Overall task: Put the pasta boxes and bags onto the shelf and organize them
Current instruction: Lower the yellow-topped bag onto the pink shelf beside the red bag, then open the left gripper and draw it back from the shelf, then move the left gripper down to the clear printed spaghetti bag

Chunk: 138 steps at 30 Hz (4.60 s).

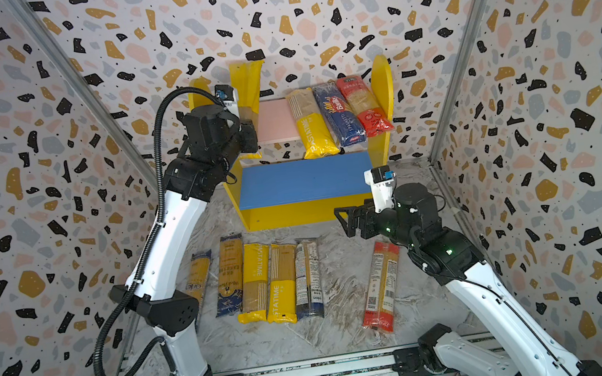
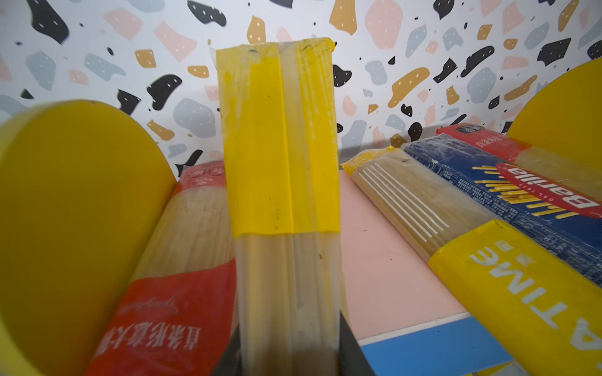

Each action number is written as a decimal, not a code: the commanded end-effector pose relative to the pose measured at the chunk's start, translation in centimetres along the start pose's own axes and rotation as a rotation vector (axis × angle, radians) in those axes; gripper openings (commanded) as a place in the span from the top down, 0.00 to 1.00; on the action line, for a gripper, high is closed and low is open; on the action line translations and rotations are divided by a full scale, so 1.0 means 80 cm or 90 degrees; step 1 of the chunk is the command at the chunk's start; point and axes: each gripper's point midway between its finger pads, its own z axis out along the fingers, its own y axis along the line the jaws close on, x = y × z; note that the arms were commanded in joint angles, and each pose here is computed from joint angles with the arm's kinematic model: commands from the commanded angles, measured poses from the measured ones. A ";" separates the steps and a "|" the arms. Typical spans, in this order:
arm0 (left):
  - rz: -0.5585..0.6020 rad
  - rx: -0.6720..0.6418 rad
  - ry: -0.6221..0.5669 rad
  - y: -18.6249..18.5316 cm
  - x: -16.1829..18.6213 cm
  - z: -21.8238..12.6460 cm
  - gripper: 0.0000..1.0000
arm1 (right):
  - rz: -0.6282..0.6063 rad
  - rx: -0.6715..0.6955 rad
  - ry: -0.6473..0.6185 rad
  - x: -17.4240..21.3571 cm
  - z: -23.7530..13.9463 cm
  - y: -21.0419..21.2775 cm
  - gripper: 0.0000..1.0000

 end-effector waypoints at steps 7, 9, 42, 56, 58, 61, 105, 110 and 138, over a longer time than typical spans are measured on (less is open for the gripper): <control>-0.084 0.044 -0.224 0.025 -0.125 -0.034 1.00 | 0.008 0.007 -0.028 -0.020 0.005 -0.009 0.01; -0.086 0.047 -0.225 0.025 -0.123 -0.029 1.00 | 0.012 0.011 -0.024 -0.018 0.008 -0.014 0.01; -0.146 0.072 -0.221 0.025 -0.120 -0.035 0.69 | 0.043 0.026 -0.037 -0.015 -0.017 -0.039 0.01; -0.137 0.160 -0.158 -0.054 -0.071 -0.093 0.50 | 0.049 0.065 -0.036 -0.004 -0.036 -0.048 0.01; -0.144 0.163 -0.161 -0.061 -0.066 -0.101 0.49 | 0.050 0.065 -0.037 -0.002 -0.041 -0.047 0.01; -0.157 0.168 -0.150 -0.068 -0.066 -0.095 0.49 | 0.051 0.062 -0.038 0.000 -0.045 -0.045 0.01; -0.249 0.021 0.263 -0.066 0.464 -0.224 0.35 | 0.086 0.127 -0.005 0.046 -0.082 -0.063 0.01; -0.242 0.086 0.315 -0.115 0.488 -0.206 0.32 | 0.088 0.140 -0.004 0.048 -0.081 -0.068 0.01; -0.105 0.068 0.479 -0.196 0.613 -0.182 0.09 | 0.048 0.175 -0.006 0.060 -0.092 -0.081 0.01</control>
